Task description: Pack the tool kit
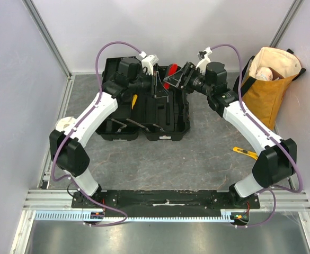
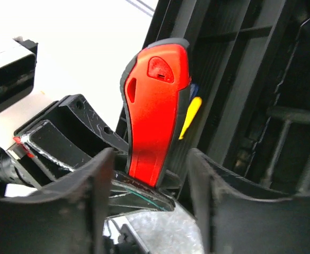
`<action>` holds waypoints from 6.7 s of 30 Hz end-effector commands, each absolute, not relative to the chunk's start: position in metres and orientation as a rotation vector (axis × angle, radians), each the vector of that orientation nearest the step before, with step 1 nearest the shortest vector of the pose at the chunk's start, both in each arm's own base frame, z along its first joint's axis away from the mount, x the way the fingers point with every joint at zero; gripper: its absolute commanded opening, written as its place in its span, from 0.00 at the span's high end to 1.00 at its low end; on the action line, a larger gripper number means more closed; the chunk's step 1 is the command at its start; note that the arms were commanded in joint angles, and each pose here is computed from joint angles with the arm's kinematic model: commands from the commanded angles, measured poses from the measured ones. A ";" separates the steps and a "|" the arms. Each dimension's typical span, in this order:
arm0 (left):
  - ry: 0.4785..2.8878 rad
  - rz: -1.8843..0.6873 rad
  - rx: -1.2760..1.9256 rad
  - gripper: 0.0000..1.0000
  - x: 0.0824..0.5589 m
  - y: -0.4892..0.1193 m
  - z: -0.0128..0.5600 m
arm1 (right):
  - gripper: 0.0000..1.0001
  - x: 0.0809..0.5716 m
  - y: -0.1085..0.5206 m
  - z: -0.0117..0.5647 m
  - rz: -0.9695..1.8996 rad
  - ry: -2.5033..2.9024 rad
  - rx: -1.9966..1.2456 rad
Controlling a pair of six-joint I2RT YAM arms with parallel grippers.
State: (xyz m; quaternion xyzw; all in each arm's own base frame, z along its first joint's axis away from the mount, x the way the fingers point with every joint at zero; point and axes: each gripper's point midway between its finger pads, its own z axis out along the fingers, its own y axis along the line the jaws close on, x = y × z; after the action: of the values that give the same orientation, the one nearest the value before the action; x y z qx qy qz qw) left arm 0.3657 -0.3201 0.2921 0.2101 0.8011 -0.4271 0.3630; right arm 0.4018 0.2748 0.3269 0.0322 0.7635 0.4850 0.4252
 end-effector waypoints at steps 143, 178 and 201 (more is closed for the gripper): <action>2.078 -1.042 0.394 0.29 0.406 -0.259 0.329 | 1.00 0.354 -0.021 0.105 0.324 2.147 1.468; 2.077 -1.107 0.581 0.71 0.375 -0.354 0.299 | 0.96 0.399 0.244 0.336 1.172 1.934 0.179; 2.147 -0.886 0.102 0.98 0.430 -0.202 0.313 | 0.02 0.412 0.204 0.330 0.881 1.892 0.228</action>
State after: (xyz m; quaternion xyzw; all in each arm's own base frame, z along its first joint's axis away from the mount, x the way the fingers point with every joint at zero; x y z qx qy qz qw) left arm 0.4299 -0.2485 0.2846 0.0970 0.8540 -0.3601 0.3629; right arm 0.4114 0.2108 0.3200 0.1023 0.7873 0.3770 0.4770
